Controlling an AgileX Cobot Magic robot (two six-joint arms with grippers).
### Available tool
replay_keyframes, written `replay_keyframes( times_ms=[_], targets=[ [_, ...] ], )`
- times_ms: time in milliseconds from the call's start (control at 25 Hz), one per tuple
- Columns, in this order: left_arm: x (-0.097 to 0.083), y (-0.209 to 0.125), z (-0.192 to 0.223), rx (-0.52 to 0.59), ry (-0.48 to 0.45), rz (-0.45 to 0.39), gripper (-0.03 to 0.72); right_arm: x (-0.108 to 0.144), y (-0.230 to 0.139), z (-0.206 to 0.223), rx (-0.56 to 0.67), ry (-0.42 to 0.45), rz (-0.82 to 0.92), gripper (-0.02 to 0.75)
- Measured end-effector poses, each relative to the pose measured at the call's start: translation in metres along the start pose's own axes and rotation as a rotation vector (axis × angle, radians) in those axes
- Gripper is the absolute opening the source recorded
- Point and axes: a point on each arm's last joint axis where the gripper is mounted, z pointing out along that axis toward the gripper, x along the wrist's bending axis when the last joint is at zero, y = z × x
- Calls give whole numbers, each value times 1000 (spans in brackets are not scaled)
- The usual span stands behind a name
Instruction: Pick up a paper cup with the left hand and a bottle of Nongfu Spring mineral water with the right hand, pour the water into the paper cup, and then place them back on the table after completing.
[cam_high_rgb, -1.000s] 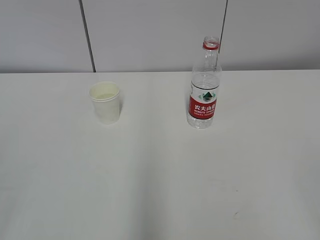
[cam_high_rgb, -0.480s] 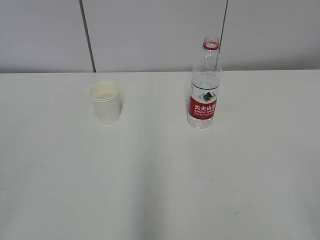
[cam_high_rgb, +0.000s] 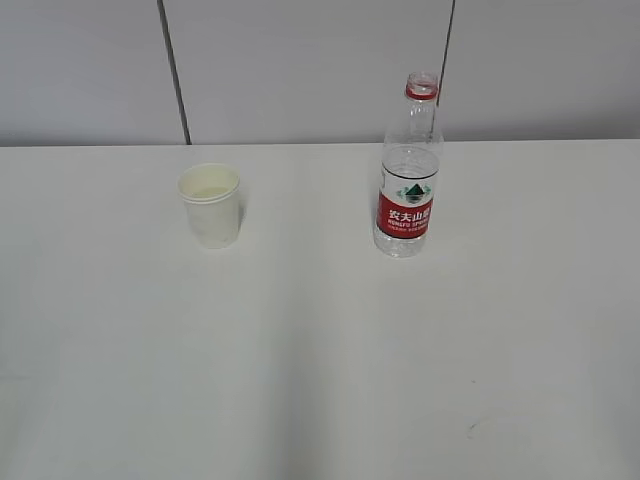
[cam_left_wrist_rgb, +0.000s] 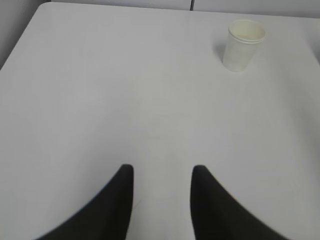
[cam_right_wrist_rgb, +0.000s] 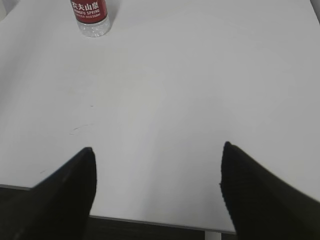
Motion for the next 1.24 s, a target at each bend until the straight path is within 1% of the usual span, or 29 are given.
replay_keyframes(
  times_ms=[120,360,1240],
  targets=[
    [0,0,0,0,0,0,245,0,0,0,0,-7,1,572],
    [0,0,0,0,0,0,244,-2,0,0,5,-82,18,572],
    [0,0,0,0,0,0,238,-2,0,0,5,-87,20,572]
  ],
)
